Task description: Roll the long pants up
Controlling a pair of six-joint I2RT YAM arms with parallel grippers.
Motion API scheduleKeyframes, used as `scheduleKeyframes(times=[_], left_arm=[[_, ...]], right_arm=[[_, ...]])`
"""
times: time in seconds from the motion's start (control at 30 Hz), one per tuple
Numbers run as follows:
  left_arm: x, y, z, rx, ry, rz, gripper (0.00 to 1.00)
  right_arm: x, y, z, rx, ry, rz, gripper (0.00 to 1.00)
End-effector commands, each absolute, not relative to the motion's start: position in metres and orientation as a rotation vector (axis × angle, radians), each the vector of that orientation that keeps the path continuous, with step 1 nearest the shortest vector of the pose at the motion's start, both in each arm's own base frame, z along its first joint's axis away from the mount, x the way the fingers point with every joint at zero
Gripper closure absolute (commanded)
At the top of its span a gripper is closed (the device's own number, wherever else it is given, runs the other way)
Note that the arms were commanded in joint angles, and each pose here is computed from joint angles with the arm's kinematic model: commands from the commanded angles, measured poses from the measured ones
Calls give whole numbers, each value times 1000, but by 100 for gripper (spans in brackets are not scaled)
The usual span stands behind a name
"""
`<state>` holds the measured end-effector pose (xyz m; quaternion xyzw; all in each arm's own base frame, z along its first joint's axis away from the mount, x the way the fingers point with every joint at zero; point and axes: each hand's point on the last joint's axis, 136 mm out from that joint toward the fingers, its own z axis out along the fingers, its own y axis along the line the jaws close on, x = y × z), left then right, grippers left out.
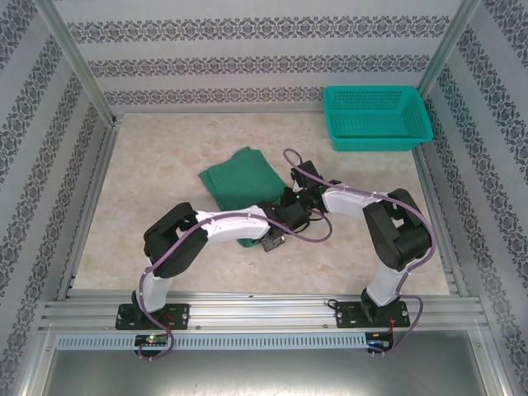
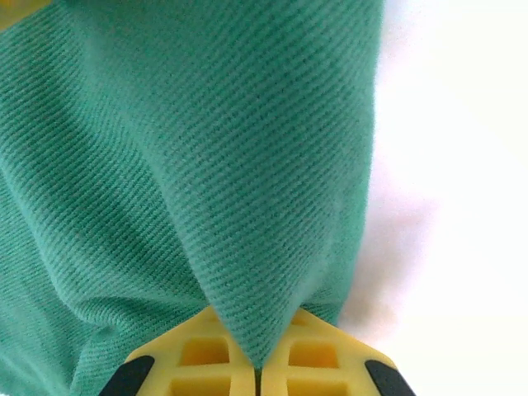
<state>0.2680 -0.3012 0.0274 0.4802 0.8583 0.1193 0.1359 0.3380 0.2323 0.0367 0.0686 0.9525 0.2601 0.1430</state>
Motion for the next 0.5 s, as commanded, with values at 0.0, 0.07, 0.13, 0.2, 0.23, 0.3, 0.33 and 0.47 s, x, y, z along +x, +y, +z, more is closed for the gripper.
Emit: scheduleKeyframes(times=[0.0, 0.07, 0.13, 0.2, 0.23, 0.3, 0.33, 0.47], left_arm=[[224, -266, -13, 1368, 2846, 186, 100], [217, -274, 2, 1356, 2842, 85, 100], [212, -283, 17, 1324, 2840, -57, 100], [208, -293, 31, 1268, 2858, -208, 100], [205, -296, 37, 1258, 2869, -278, 100], [201, -302, 48, 1225, 2879, -365, 100], [198, -305, 54, 1212, 2892, -429, 100], [200, -317, 79, 1048, 2914, -750, 100]], right_arm=[[305, 219, 44, 175, 2865, 772, 100], [312, 211, 53, 197, 2841, 774, 100], [319, 203, 60, 215, 2827, 750, 100], [327, 192, 72, 243, 2784, 741, 89], [330, 187, 78, 264, 2758, 741, 80], [336, 176, 96, 295, 2681, 767, 54], [337, 172, 102, 299, 2652, 774, 51], [331, 162, 124, 273, 2616, 783, 40]])
